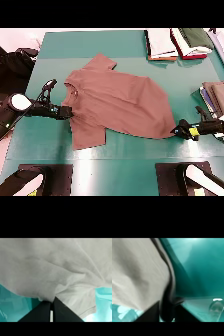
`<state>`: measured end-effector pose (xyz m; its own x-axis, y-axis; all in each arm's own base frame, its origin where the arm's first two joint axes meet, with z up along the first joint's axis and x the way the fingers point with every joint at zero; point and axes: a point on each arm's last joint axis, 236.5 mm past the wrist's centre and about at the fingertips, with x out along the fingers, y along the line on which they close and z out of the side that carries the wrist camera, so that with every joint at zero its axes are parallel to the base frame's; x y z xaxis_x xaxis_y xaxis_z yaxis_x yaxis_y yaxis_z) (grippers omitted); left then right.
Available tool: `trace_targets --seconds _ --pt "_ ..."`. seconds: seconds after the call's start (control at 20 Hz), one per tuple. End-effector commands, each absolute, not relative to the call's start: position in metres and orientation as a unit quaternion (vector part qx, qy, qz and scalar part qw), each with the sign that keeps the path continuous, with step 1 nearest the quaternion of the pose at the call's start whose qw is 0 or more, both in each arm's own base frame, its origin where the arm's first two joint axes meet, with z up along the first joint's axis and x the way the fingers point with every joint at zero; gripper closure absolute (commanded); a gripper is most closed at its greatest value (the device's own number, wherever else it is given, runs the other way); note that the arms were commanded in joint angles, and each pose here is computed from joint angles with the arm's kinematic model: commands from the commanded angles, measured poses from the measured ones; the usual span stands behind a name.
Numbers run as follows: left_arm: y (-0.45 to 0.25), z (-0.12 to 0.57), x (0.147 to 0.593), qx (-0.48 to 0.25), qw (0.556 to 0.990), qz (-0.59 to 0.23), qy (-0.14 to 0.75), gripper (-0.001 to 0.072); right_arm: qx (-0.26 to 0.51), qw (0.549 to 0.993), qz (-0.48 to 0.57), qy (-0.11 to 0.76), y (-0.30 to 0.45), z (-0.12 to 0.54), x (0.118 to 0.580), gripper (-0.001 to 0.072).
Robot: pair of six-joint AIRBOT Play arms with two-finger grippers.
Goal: Fold the shirts.
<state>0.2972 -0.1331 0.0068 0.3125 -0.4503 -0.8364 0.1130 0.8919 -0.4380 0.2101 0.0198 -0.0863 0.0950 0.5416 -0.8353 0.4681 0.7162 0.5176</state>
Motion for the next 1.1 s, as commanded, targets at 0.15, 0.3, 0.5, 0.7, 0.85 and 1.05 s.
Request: trace_targets --seconds 0.15,0.3,0.5,0.7,0.85,1.05 --pt "-0.140 0.066 0.314 -0.133 0.814 -0.206 0.526 0.0682 0.258 0.741 0.126 0.607 0.050 -0.014 0.275 0.0691" --pt "-0.141 0.174 0.338 -0.105 0.871 -0.230 0.421 0.0682 0.178 0.844 0.161 0.479 0.056 0.103 0.313 0.0692" --pt "-0.121 0.377 0.311 -0.047 0.954 -0.228 0.188 0.0682 0.087 0.950 0.154 0.258 0.051 0.294 0.313 0.0692" --pt "-0.106 0.525 0.224 -0.029 0.973 -0.228 -0.002 0.0682 0.021 0.986 0.104 0.131 0.039 0.412 0.268 0.0692" --pt "-0.100 0.575 0.182 -0.025 0.970 -0.228 -0.084 0.0683 0.001 0.990 0.081 0.115 0.033 0.445 0.248 0.0693" --pt "-0.098 0.569 0.193 -0.026 0.972 -0.220 -0.076 0.0683 -0.006 0.987 0.082 0.137 0.032 0.455 0.247 0.0693"
